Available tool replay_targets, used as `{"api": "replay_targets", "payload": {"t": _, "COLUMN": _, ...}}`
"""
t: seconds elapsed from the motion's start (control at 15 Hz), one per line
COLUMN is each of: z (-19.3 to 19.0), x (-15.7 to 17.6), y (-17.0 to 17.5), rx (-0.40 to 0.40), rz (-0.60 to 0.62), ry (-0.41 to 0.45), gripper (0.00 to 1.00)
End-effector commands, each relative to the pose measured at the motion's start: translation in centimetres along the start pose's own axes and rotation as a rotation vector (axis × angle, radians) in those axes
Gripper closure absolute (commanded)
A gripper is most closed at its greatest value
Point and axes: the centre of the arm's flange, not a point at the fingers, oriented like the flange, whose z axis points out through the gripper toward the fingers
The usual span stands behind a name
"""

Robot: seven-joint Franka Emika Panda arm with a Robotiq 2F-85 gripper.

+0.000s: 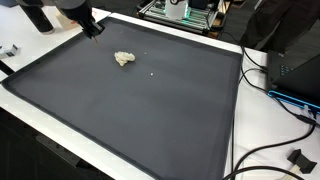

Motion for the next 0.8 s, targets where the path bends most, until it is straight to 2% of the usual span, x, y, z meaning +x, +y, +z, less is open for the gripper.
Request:
{"api": "replay_targets", "payload": {"t": 0.0, "z": -0.9, "x": -2.2, "y": 1.1, "rx": 0.077, "rz": -0.057, "ry": 0.063, "gripper": 0.97}}
{"api": "replay_targets", "payload": {"t": 0.27, "z": -2.7, "x": -3.1, "y": 2.0, "rx": 0.163, "rz": -0.090, "ry": 0.131, "gripper": 0.97}}
{"api": "replay_targets", "payload": {"t": 0.53, "z": -3.9, "x": -4.1, "y": 3.0, "rx": 0.264, "rz": -0.110, "ry": 0.169, "gripper": 0.97}}
{"api": "replay_targets", "payload": {"t": 0.73, "z": -4.6, "x": -4.9, "y": 3.6, "rx": 0.309, "rz": -0.116, "ry": 0.193, "gripper": 0.97}}
